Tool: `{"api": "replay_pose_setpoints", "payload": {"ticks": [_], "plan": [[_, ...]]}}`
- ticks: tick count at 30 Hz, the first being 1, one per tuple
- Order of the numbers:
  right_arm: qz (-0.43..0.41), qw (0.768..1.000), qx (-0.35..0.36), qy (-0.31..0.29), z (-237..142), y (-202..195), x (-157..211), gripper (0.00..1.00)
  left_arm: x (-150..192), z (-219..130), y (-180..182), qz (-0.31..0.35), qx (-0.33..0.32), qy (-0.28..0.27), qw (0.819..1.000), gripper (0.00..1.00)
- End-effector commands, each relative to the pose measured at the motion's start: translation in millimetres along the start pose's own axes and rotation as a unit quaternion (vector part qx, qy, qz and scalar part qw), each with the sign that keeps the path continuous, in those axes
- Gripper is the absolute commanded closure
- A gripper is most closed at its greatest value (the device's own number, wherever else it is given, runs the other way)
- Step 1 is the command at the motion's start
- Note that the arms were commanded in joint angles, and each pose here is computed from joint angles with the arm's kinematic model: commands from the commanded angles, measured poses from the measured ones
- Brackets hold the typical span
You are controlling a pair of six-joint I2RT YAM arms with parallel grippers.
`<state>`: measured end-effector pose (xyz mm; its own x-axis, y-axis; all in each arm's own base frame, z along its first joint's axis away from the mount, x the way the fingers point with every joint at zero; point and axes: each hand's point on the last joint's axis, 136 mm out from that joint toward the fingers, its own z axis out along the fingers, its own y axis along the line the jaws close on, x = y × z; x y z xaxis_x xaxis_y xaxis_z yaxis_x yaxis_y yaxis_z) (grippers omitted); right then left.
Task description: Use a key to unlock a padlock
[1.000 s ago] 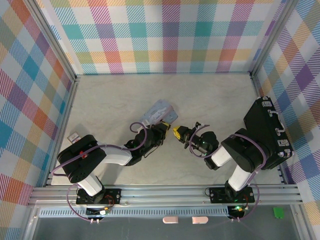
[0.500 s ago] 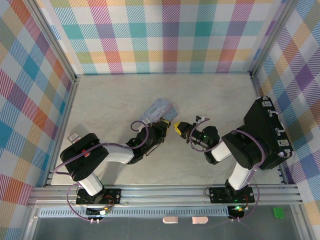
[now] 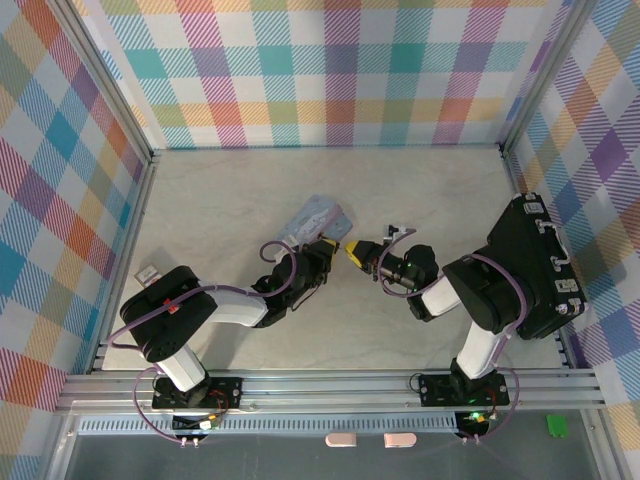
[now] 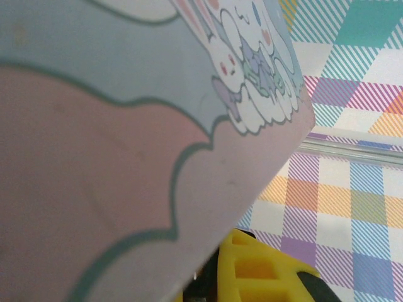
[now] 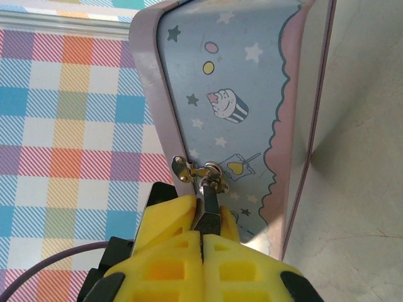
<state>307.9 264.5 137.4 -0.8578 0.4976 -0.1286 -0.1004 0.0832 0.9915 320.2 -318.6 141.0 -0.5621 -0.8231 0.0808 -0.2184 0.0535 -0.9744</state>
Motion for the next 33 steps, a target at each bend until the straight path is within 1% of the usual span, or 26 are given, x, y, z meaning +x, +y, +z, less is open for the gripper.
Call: {"api": "replay_pose_setpoints", "payload": {"ticks": [1,5,11,15,19,23,27,31,33], "plan": [[-0.025,0.996,0.026,0.078,12.1,-10.9,33.1,1.00,95.7,-26.0,-99.8,-0.022,0.156,0.205,0.966,1.00],[-0.030,0.996,0.028,0.085,11.8,-8.3,45.8,1.00,96.4,-24.9,-99.5,-0.023,0.156,0.206,0.966,1.00],[-0.024,0.996,0.034,0.080,2.3,-19.8,56.6,1.00,96.2,-24.6,-99.0,-0.025,0.157,0.205,0.966,1.00],[-0.026,0.995,0.032,0.091,6.3,-23.9,68.7,1.00,96.8,-24.2,-100.1,-0.026,0.158,0.206,0.965,1.00],[-0.035,0.995,0.025,0.091,10.0,-17.0,74.3,1.00,97.5,-24.3,-99.8,-0.026,0.158,0.207,0.965,1.00],[-0.037,0.995,0.040,0.084,8.7,-25.0,70.8,1.00,98.9,-25.5,-101.8,-0.026,0.160,0.210,0.964,1.00],[-0.019,0.996,0.049,0.066,2.8,-36.4,53.1,1.00,100.3,-27.2,-103.8,-0.023,0.161,0.213,0.963,1.00],[-0.017,0.997,0.053,0.056,0.7,-33.7,33.3,1.00,102.5,-27.9,-105.0,-0.021,0.161,0.217,0.963,1.00],[-0.027,0.996,0.057,0.059,2.6,-31.2,30.3,1.00,104.8,-27.6,-106.5,-0.021,0.162,0.221,0.961,1.00]]}}
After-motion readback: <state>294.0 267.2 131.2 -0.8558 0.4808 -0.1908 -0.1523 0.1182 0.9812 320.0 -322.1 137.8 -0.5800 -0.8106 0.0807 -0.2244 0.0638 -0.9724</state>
